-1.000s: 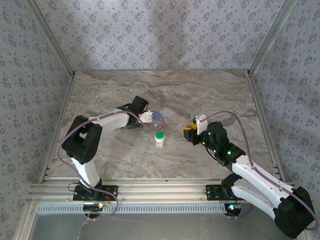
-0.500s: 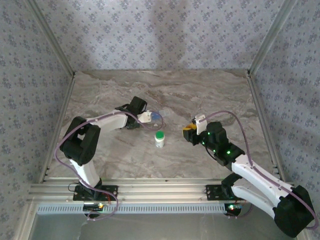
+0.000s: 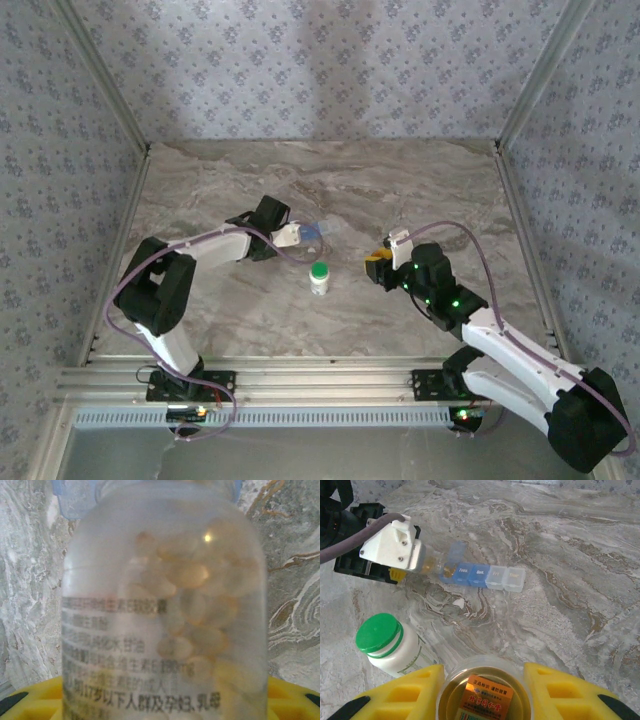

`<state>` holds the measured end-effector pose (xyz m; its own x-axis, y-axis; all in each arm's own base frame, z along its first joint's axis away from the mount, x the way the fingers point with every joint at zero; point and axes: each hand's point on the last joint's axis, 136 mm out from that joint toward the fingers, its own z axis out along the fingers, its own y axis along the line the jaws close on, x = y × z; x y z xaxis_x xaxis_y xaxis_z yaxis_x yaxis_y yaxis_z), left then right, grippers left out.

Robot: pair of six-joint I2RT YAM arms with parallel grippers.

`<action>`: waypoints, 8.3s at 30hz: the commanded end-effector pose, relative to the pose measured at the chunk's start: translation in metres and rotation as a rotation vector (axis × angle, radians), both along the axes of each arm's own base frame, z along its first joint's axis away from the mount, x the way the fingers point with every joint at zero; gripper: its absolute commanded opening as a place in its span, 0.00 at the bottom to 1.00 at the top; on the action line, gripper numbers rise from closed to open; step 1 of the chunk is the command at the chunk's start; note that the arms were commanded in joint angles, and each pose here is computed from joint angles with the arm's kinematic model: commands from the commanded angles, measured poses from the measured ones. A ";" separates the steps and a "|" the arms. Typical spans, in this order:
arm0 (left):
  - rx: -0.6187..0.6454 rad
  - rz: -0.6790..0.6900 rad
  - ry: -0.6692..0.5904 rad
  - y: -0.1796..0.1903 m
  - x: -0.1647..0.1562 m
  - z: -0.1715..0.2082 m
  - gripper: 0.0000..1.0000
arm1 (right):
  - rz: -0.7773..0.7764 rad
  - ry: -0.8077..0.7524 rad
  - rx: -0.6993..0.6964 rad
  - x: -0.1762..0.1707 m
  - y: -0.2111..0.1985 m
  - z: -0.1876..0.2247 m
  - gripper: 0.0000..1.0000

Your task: Sort the pills into containers

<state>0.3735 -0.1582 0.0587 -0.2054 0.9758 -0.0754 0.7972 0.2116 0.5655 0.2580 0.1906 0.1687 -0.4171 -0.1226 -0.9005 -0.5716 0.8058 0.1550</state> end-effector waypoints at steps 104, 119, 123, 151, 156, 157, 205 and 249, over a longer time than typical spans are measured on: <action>-1.397 -0.429 -0.350 -0.083 -0.166 0.210 0.17 | 0.893 -0.200 -0.114 -0.017 0.171 0.122 0.14; -1.397 -0.436 -0.345 -0.084 -0.168 0.211 0.17 | 0.795 -0.179 -0.034 0.001 0.165 0.142 0.13; -1.395 -0.430 -0.353 -0.083 -0.167 0.211 0.17 | 0.761 -0.179 -0.041 0.007 0.161 0.143 0.13; -1.440 -0.478 -0.472 -0.072 -0.176 0.242 0.15 | 1.338 0.004 -0.329 -0.078 0.154 0.051 0.15; -1.480 -0.499 -0.580 -0.063 -0.179 0.268 0.15 | 1.301 0.090 -0.251 -0.075 0.166 0.049 0.16; -1.490 -0.502 -0.604 -0.061 -0.179 0.274 0.15 | 1.272 0.113 -0.223 -0.073 0.170 0.051 0.16; -1.307 -0.367 -0.644 -0.071 -0.131 0.242 0.12 | 0.080 0.449 0.172 0.086 0.183 0.118 0.51; -1.249 -0.428 -0.437 -0.071 -0.164 0.188 0.12 | 1.393 -0.463 -0.656 -0.039 0.147 0.145 0.69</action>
